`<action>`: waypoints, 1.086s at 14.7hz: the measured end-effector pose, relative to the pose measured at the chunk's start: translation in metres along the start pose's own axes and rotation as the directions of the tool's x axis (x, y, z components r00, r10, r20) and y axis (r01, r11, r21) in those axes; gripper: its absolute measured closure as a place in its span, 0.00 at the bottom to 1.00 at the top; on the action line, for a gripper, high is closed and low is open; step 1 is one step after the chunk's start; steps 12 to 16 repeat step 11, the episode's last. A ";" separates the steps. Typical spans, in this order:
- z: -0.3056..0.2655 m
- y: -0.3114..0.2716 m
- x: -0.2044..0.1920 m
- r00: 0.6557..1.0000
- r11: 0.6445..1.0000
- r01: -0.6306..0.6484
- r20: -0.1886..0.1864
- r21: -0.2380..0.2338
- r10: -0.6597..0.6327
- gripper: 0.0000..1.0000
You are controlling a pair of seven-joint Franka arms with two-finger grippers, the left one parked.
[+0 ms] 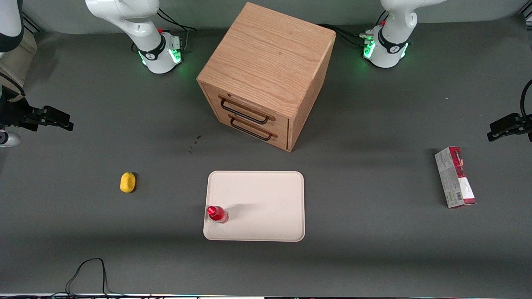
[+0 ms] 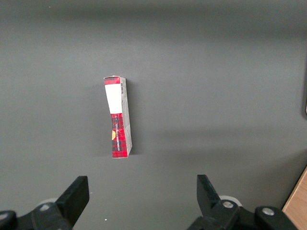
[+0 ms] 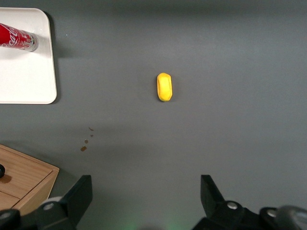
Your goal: Place coke bottle on tray
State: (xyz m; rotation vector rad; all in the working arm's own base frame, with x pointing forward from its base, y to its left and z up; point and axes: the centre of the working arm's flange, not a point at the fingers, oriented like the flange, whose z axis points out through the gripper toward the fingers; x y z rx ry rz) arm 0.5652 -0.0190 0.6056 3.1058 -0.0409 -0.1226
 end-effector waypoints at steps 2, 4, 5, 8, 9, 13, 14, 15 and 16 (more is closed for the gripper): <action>0.000 -0.001 0.000 1.000 1.000 0.002 0.000 0.000 -0.002 0.00; 0.000 0.003 0.000 1.000 1.000 -0.006 0.000 0.000 0.006 0.00; 0.000 0.006 0.000 1.000 1.000 -0.012 0.000 0.000 0.012 0.00; 0.000 0.011 0.000 1.000 1.000 -0.020 0.000 0.000 0.020 0.00; 0.000 0.010 0.000 1.000 1.000 -0.019 0.000 0.000 0.019 0.00; -0.001 0.009 0.000 1.000 1.000 -0.016 -0.001 -0.001 0.016 0.00; -0.001 0.009 0.000 1.000 1.000 -0.016 -0.001 -0.001 0.016 0.00; -0.001 0.009 0.000 1.000 1.000 -0.016 -0.001 -0.001 0.016 0.00; -0.001 0.009 0.000 1.000 1.000 -0.016 -0.001 -0.001 0.016 0.00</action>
